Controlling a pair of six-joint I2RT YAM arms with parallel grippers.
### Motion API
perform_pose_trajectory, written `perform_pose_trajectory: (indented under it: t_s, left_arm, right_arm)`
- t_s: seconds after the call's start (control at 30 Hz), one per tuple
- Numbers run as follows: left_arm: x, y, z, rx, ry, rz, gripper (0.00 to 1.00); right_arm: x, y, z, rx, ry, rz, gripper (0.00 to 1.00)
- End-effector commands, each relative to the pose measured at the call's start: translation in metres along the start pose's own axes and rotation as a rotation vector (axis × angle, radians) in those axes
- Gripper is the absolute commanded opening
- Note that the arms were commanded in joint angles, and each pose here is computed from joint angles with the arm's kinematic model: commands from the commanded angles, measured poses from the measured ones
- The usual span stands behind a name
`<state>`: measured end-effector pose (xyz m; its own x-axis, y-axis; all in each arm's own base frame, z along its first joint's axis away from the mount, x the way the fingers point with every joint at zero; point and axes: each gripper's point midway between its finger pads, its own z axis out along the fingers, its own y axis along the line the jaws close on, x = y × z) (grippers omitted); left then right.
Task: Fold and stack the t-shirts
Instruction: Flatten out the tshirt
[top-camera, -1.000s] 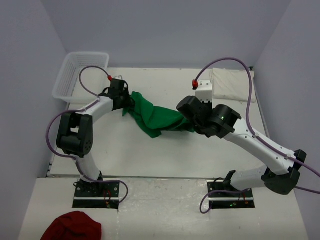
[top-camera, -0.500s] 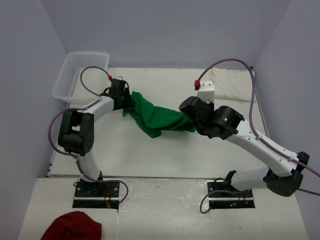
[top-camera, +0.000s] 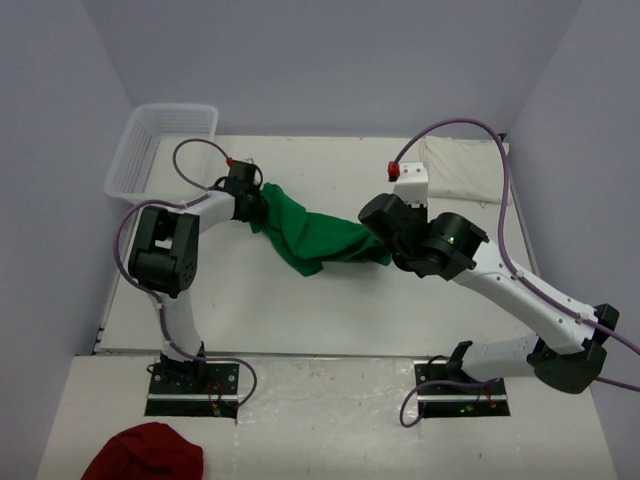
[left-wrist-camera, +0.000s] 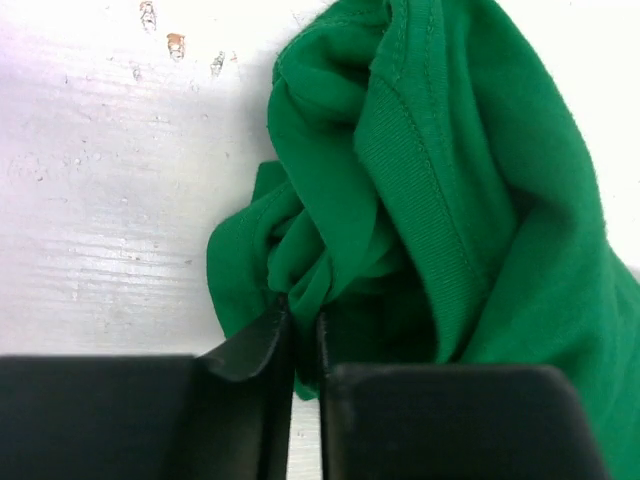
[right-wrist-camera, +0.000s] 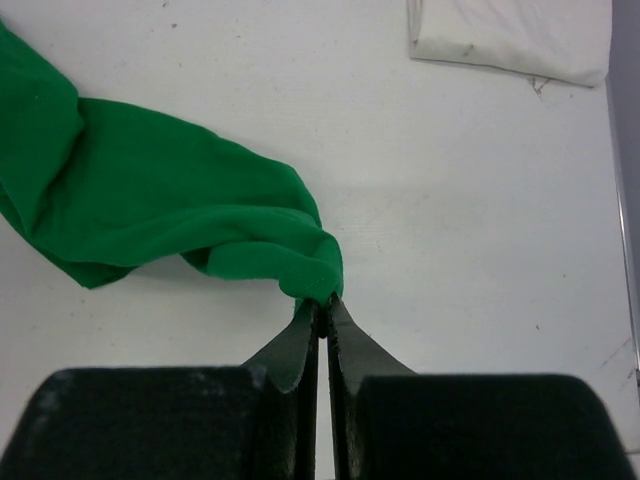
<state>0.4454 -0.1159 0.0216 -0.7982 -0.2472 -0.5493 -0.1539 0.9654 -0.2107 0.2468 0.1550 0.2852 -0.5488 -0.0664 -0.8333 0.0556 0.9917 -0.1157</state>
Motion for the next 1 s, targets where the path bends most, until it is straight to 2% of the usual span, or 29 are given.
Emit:
perform_pose_trajectory:
  t_s: [0.0, 0.03, 0.07, 0.23, 0.47, 0.53, 0.63, 0.8, 0.97]
  left_arm:
    - [-0.020, -0.010, -0.005, 0.031, -0.060, -0.006, 0.08]
    - [-0.021, -0.010, -0.007, 0.030, -0.064, -0.007, 0.01]
    - [-0.025, -0.010, -0.014, 0.033, -0.082, -0.008, 0.00]
    - [-0.048, -0.016, -0.053, 0.051, -0.166, -0.013, 0.00]
    - [-0.098, -0.025, -0.162, 0.099, -0.369, -0.016, 0.00]
    - [-0.101, -0.023, -0.183, 0.095, -0.389, -0.003, 0.00]
    - [-0.117, -0.021, -0.238, 0.106, -0.480, 0.019, 0.00]
    - [-0.126, -0.009, -0.297, 0.075, -0.575, 0.062, 0.00]
    - [-0.132, -0.001, -0.347, 0.059, -0.647, 0.098, 0.00]
  right_arm:
    - [-0.007, -0.001, -0.002, -0.007, -0.026, 0.022, 0.00]
    - [-0.006, 0.000, -0.001, -0.005, -0.021, 0.021, 0.00]
    - [-0.005, 0.001, 0.000, -0.004, -0.017, 0.019, 0.00]
    - [-0.004, 0.003, 0.007, 0.025, -0.012, 0.008, 0.00]
    - [-0.019, -0.018, 0.020, 0.134, -0.011, 0.029, 0.00]
    - [-0.033, -0.030, 0.020, 0.155, -0.028, 0.040, 0.00]
    - [-0.056, -0.053, 0.017, 0.194, -0.059, 0.058, 0.00]
    - [-0.098, -0.118, 0.000, 0.273, -0.131, 0.152, 0.00]
    - [-0.133, -0.152, -0.009, 0.284, -0.203, 0.203, 0.00]
